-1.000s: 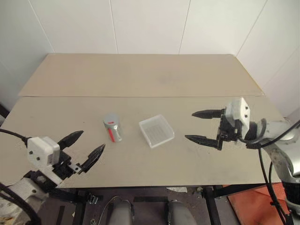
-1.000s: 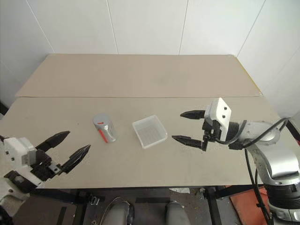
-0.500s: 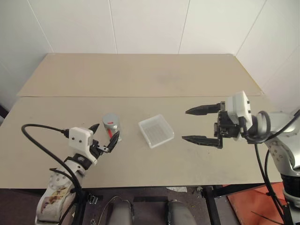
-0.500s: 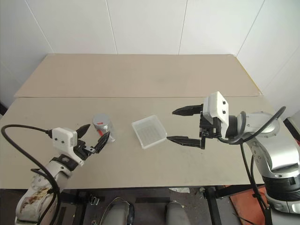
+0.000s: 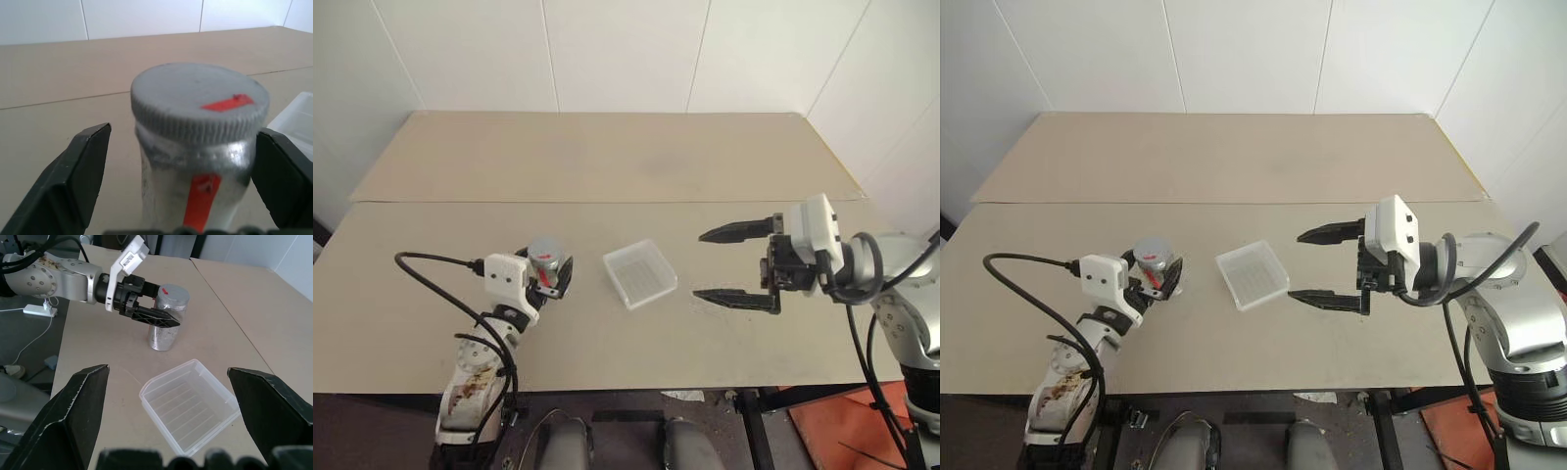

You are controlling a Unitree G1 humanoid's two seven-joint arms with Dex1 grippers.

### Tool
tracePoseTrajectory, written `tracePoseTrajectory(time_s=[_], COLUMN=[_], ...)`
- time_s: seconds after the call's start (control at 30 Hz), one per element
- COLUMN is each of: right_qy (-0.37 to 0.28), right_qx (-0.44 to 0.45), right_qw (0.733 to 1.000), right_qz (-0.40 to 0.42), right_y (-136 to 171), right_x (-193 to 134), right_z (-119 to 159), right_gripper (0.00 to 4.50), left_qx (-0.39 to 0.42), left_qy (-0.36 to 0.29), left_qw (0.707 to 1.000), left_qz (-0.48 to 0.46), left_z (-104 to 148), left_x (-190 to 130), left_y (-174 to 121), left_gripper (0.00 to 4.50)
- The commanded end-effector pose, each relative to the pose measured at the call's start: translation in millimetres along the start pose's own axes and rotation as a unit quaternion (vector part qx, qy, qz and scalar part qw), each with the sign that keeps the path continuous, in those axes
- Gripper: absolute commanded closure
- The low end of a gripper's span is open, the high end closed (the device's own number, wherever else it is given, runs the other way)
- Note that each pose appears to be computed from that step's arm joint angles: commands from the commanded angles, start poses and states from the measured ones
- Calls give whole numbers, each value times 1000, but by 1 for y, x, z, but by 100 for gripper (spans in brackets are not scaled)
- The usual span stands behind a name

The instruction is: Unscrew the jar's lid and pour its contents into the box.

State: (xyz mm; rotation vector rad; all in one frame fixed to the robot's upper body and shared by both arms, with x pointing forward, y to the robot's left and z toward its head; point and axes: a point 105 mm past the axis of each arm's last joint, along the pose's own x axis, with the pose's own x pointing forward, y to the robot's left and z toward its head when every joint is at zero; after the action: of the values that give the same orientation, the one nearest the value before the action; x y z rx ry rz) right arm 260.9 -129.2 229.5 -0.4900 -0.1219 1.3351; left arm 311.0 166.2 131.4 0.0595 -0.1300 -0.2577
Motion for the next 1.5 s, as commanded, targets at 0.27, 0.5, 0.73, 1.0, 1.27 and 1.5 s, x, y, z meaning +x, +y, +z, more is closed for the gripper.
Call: tracePoseTrajectory(time_s=[0.27,0.5,0.73,1.0,1.27,1.5], right_qy=[-22,-48,-104,-143,-132,-122], right_qx=[-37,-47,-17,23,45,52], right_qw=[999,998,994,989,990,990], right_qz=[-1,-4,-22,-24,-35,-42], right_y=[-4,-13,-31,-42,-42,-45], right_x=[2,19,56,104,126,131], right_z=[14,24,50,86,91,86], right_gripper=[0,0,0,0,0,0], left_qx=[8,24,16,15,20,28], left_qy=[-25,-45,-71,-79,-107,-111], left_qw=[1000,994,949,855,829,817], left_qz=[-9,-93,-308,-513,-548,-565], left_z=[14,49,103,116,120,123], left_x=[7,9,1,14,35,37], left_y=[-2,1,-1,-27,-41,-43], left_gripper=[245,245,245,245,245,245])
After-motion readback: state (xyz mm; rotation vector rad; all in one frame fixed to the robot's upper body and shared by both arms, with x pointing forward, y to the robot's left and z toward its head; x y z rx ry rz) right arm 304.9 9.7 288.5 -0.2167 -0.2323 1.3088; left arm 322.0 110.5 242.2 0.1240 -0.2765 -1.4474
